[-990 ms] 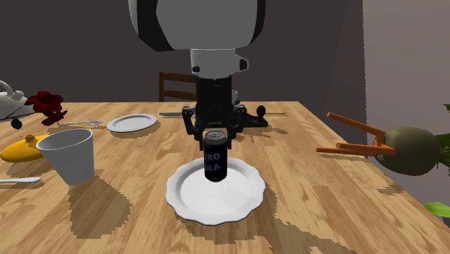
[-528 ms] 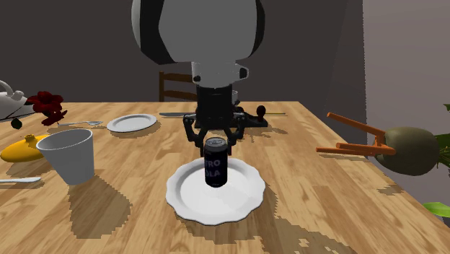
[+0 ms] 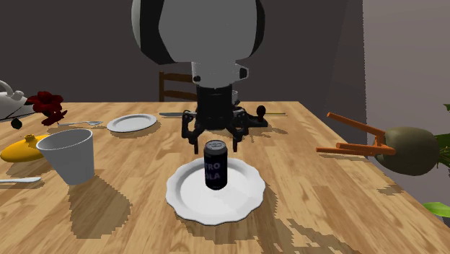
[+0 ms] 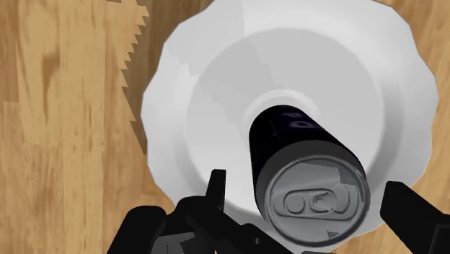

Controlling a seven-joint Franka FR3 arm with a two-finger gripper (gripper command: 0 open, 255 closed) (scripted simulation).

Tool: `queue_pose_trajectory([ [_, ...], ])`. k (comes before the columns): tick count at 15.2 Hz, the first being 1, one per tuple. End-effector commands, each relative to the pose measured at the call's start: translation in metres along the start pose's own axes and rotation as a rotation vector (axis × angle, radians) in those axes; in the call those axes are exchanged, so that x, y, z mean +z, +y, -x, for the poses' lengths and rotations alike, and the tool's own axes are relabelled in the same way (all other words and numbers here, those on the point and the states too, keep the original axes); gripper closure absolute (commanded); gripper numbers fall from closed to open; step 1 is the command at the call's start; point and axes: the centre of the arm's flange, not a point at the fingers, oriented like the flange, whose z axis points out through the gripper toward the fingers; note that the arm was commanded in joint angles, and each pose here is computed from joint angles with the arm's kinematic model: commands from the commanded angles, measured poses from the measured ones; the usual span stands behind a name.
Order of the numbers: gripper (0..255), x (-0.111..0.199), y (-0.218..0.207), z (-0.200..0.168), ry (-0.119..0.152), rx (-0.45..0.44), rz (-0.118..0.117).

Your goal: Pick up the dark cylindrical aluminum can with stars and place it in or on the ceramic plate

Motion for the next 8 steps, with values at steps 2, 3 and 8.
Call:
queue_pose_trajectory([
  [2, 0, -0.013, 0.000, 0.000, 0.000, 0.000, 0.000],
  [3, 0, -0.026, 0.000, 0.000, 0.000, 0.000, 0.000],
  [8, 0, -0.050, 0.000, 0.000, 0.000, 0.000, 0.000],
])
